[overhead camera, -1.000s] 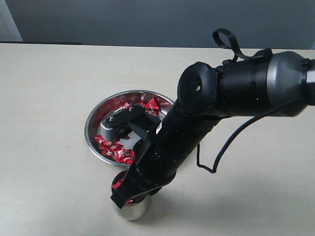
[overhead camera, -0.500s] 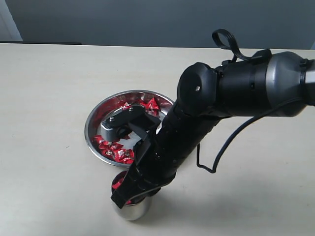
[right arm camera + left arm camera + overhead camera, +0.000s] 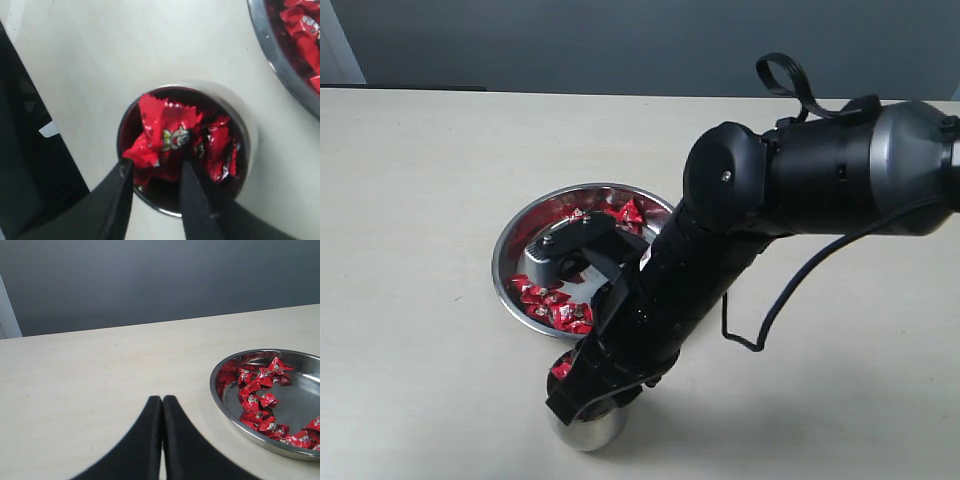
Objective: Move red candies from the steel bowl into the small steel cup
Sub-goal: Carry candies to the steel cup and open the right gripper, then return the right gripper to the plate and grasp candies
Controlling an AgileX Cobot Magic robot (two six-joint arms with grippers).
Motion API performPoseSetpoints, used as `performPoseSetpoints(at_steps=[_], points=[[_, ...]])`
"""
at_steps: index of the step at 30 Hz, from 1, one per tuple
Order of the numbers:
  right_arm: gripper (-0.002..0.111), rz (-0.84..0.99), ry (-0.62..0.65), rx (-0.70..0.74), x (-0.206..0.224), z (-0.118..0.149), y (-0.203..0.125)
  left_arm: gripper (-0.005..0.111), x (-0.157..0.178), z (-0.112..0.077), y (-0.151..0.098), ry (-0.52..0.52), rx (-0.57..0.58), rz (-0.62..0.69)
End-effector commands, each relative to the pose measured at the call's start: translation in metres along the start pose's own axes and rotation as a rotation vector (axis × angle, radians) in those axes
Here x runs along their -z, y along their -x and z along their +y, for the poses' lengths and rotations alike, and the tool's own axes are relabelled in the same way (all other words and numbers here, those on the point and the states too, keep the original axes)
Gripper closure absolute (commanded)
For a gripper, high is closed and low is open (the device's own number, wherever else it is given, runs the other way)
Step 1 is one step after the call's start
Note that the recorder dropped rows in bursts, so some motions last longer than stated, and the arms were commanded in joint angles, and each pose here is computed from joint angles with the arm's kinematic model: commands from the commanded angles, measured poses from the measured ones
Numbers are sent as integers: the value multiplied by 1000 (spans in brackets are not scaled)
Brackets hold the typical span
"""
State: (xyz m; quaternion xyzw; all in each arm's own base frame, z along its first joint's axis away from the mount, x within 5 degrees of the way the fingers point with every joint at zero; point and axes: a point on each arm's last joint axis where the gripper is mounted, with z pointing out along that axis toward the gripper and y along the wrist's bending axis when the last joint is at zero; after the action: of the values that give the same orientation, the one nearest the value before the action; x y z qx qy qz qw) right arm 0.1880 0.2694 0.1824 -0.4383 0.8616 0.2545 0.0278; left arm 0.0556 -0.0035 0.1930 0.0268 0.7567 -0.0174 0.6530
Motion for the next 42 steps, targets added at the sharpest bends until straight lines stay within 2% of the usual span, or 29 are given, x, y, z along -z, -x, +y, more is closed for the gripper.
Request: performPoseSetpoints(at_steps=[1,6,10,21,27,30,34,42], points=[[76,-29,-7,25,10,4,0,106,0,0,-1,-2,5,-3],[76,-58,-19,43,18,7,1,106,0,0,-1,-2,5,-3],[76,-111,-83,81,22,3,6,106,0,0,-1,-2,5,-3],[76,-521,-374,101,18,-30,46,106,0,0,-1,-2,5,-3],[71,-420,-389,129,-12,-50,55,106,0,0,-1,-2,5,-3],[62,-350,-367,62,-13,-73,55,106,0,0,-1,-2,5,-3],[62,-333,-376,-24,-3,-101,51,106,0,0,-1,-2,5,-3],[62,-264,-341,-84,-25,-112,43,106,0,0,-1,-2,5,-3]])
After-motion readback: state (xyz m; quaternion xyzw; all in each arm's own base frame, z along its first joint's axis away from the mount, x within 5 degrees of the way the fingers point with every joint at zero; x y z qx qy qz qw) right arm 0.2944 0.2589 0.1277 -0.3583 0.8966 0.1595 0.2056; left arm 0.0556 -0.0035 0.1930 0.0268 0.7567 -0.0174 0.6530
